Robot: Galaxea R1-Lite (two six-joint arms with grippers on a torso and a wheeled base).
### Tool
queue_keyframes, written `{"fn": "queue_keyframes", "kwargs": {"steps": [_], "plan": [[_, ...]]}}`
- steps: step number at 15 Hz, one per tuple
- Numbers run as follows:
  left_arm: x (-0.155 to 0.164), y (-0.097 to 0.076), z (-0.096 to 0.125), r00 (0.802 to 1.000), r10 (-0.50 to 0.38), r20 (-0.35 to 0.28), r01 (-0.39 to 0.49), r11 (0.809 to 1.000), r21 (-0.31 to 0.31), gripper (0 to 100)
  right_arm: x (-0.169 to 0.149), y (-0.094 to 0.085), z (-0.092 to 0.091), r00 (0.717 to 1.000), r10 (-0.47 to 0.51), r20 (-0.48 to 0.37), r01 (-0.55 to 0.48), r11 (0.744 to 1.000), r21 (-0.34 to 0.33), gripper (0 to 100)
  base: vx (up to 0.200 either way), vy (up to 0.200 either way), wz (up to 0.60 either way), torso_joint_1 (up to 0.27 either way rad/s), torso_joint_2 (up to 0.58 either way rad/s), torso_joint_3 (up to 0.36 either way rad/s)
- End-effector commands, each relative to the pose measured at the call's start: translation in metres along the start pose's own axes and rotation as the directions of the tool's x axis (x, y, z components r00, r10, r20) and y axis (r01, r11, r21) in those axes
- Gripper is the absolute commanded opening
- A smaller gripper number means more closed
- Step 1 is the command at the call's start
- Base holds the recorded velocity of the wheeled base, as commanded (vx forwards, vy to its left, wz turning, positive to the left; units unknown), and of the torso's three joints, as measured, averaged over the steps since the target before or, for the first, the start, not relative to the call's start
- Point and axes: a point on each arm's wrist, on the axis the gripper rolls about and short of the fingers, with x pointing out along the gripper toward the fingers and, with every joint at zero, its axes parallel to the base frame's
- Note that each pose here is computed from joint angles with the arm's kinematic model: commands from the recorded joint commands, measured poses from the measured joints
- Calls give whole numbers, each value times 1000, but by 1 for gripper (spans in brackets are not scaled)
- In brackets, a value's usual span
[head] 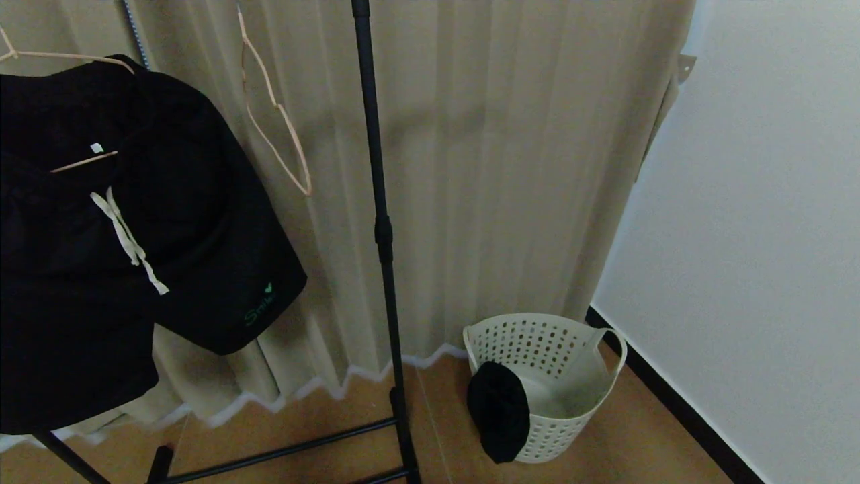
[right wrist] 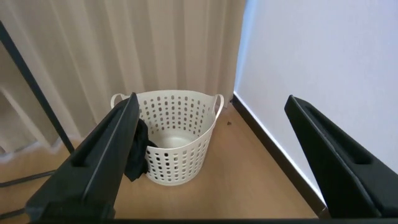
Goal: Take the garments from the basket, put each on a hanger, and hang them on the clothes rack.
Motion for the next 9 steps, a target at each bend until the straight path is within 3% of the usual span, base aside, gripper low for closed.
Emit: {"fn": "queue_keyframes", "kwargs": {"steps": [1, 9], "plan": [[0, 0, 0, 1000, -1, -1, 1, 1000, 0, 100, 0, 0, 0, 1000, 0, -1, 0, 1000, -1, 100, 0, 0, 0, 7, -2, -159], [0, 0, 0, 1000, 2, -2, -2, 1000, 0, 100, 0, 0, 0, 1000, 2, -3, -2, 1000, -4, 100, 0, 0, 0, 5, 2, -195]]}}
